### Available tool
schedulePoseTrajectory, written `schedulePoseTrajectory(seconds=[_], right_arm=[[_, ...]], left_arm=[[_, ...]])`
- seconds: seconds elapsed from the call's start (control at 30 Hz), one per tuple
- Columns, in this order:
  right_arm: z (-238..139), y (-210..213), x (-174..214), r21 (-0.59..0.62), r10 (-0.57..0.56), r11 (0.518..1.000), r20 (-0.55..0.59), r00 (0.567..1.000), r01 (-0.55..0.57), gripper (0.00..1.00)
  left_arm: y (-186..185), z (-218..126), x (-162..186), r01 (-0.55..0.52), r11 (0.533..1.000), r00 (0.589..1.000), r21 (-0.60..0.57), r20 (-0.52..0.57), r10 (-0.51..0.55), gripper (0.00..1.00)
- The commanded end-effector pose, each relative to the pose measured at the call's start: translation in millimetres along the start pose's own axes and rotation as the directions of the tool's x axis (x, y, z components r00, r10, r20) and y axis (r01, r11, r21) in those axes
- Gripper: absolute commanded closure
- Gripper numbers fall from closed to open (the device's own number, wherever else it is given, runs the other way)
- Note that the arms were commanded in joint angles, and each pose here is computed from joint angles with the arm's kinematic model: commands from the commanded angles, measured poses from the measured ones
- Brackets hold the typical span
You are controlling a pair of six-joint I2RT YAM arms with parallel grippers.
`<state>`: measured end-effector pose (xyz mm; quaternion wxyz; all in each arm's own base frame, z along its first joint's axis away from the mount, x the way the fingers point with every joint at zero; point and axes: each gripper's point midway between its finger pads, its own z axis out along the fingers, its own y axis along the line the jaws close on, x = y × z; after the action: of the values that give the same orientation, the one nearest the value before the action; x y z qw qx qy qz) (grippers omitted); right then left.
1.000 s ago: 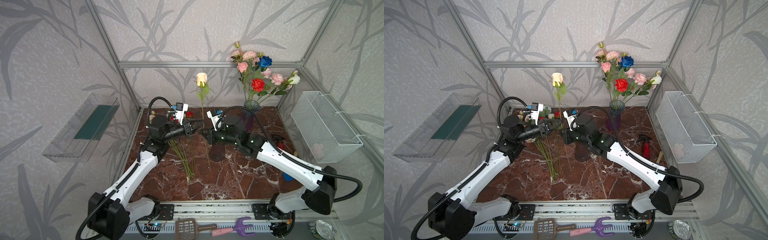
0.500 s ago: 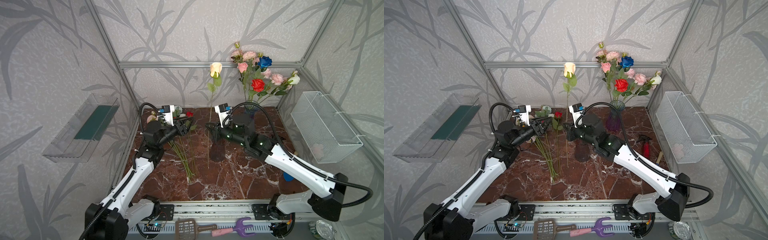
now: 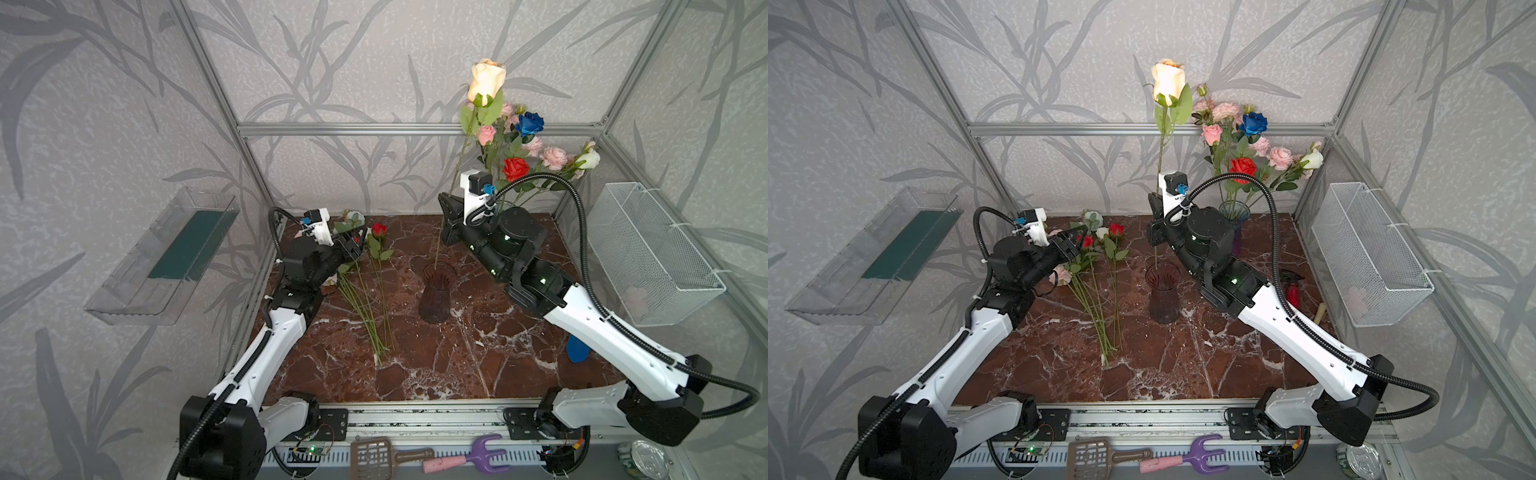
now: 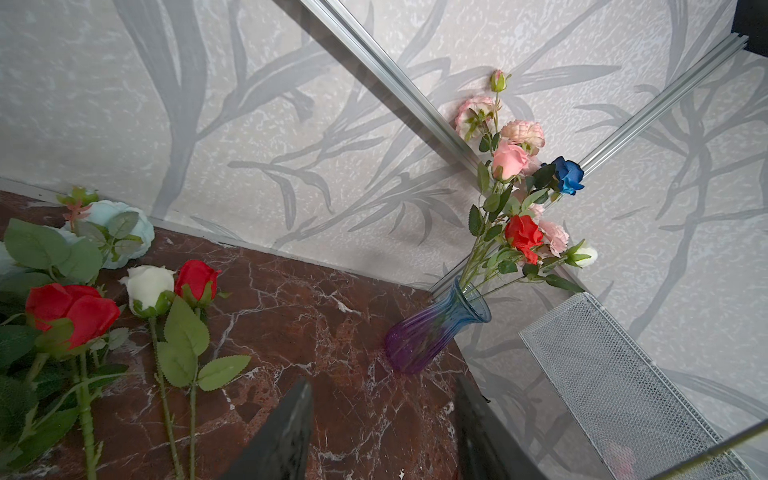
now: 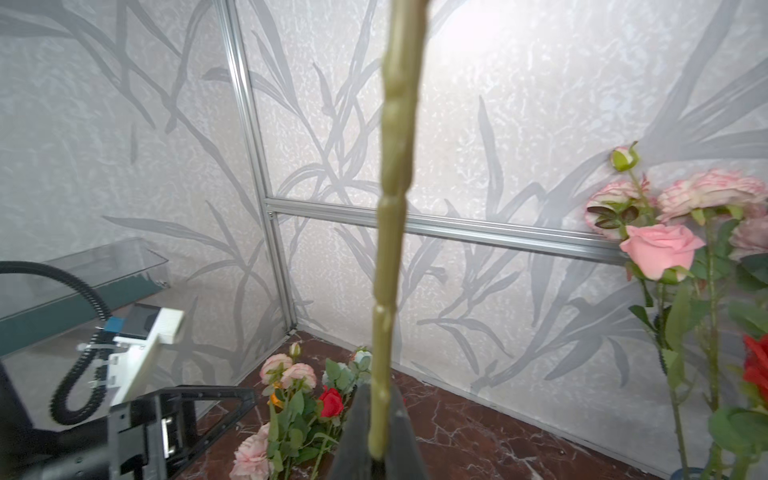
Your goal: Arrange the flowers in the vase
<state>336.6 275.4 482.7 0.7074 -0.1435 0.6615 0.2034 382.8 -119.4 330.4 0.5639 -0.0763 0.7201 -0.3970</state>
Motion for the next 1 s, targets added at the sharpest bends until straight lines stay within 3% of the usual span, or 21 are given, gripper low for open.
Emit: schedulePoseTrajectory(seconds=[0.0,0.23,0.47,0.97], right_arm=[[10.4,-18.9,24.6,0.073,-0.016,0.997,-0.029,0.999,0.018,1.0],[9.0,-25.2,93.7,0.092,0.042,0.995,-0.137,0.99,-0.03,0.98],[1.3,-29.6,149.0,0.123,0.099,0.99,-0.267,0.959,-0.068,0.84],[-30.0,-26.2,145.1,0.117,0.152,0.985,-0.264,0.953,-0.125,0.81]], left_arm=[[-1.9,0.7,-9.5,0.023,1.0,0.999,0.019,0.022,-0.024,0.45],[4.1,5.9,-8.4,0.066,0.997,0.998,0.03,0.01,-0.066,0.45],[6.8,10.9,-7.0,0.085,0.996,0.996,0.039,-0.009,-0.085,0.46],[31.5,23.5,8.5,0.115,0.993,0.991,-0.038,-0.067,-0.117,0.48]])
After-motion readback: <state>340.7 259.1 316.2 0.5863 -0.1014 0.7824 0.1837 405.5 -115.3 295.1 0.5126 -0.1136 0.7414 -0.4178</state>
